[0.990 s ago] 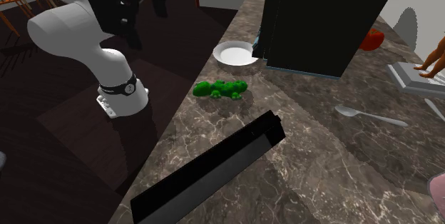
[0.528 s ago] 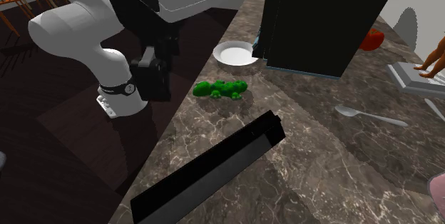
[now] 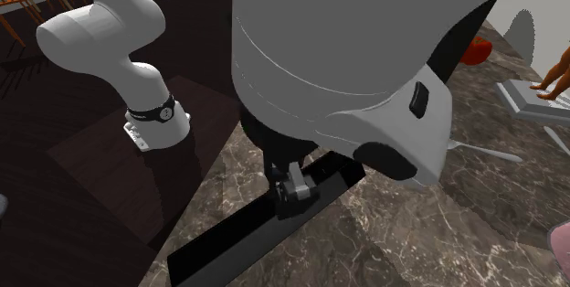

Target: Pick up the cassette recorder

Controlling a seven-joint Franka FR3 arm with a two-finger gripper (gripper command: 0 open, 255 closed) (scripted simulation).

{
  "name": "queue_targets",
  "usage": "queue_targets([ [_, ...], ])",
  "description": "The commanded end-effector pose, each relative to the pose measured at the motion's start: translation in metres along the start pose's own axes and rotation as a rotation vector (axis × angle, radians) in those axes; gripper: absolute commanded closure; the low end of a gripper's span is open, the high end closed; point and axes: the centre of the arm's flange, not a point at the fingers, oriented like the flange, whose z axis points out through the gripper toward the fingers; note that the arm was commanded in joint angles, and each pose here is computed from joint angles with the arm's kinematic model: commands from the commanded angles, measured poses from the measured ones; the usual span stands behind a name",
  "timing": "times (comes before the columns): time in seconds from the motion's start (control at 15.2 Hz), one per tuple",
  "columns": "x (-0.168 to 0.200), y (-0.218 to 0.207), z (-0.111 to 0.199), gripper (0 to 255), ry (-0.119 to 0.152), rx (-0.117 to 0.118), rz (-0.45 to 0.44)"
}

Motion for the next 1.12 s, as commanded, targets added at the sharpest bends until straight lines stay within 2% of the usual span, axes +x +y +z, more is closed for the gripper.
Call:
queue_targets([
  [0.0,0.019,0.024,0.007,0,-0.022,0.017,-0.084],
  [0.13,0.039,0.045,0.013,0,-0.044,0.033,-0.161],
  [0.59,0.043,0.058,0.047,0,-0.044,0.033,-0.161],
  [0.79,0.044,0.059,0.050,0,-0.044,0.033,-0.161],
  [0.86,0.044,0.060,0.050,255,-0.044,0.033,-0.161],
  [1.06,0.044,0.060,0.050,255,-0.044,0.032,-0.161],
])
